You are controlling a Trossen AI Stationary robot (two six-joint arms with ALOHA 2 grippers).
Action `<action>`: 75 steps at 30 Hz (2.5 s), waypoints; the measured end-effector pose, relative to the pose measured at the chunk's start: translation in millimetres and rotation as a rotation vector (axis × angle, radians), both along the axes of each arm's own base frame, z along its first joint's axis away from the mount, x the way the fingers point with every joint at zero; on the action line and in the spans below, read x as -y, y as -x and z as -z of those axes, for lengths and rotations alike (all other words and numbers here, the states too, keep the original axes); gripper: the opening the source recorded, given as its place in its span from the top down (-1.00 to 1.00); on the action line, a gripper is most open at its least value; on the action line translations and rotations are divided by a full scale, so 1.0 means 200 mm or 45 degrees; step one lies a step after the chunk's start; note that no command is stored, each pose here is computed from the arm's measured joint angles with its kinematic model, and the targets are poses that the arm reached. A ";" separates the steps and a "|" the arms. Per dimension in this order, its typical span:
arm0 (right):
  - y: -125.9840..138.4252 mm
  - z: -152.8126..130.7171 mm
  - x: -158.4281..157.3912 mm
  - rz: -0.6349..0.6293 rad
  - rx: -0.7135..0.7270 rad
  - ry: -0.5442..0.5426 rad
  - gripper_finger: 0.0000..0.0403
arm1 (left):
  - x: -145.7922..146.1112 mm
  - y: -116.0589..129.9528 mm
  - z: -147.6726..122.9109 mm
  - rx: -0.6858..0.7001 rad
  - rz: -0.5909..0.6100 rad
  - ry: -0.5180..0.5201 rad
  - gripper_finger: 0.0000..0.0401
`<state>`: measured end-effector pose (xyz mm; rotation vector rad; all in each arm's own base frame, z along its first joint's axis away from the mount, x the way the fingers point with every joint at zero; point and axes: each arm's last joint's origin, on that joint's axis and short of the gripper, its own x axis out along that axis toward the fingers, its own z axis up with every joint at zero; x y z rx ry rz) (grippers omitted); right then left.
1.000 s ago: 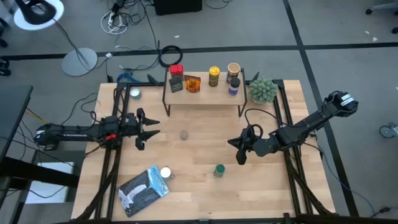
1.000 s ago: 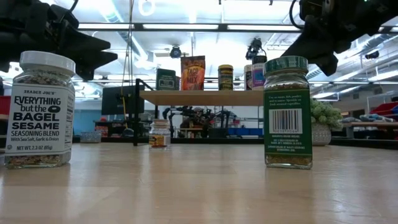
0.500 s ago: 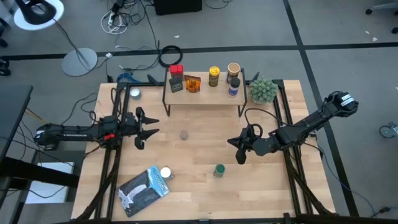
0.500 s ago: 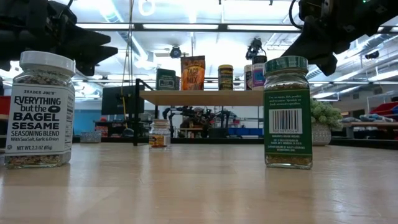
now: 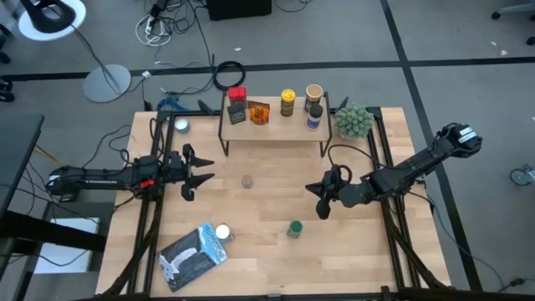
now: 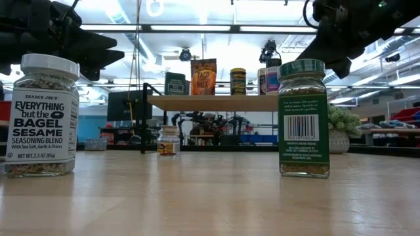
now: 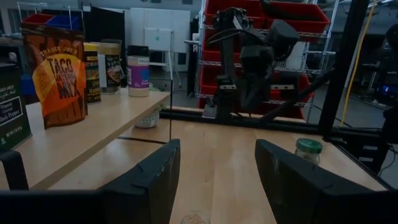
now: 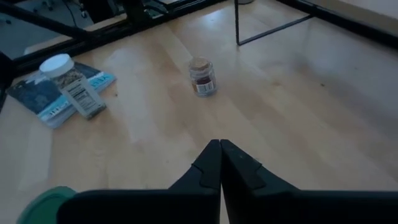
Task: Shelf spices
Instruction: Put the brown seasoning on the shelf
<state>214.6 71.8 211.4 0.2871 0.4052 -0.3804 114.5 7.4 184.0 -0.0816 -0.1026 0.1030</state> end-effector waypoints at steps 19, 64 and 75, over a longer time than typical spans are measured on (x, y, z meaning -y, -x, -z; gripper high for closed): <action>-0.06 -0.09 0.04 0.022 0.095 0.048 0.99 | 0.00 0.00 0.00 -0.001 0.000 0.001 -0.07; -0.06 -0.08 0.07 0.000 0.030 0.047 1.00 | 0.00 0.00 -0.01 0.020 -0.019 -0.098 -0.07; -0.16 -0.16 -0.02 0.040 -0.283 0.052 1.00 | 0.00 0.00 -0.01 0.021 -0.047 -0.127 -0.07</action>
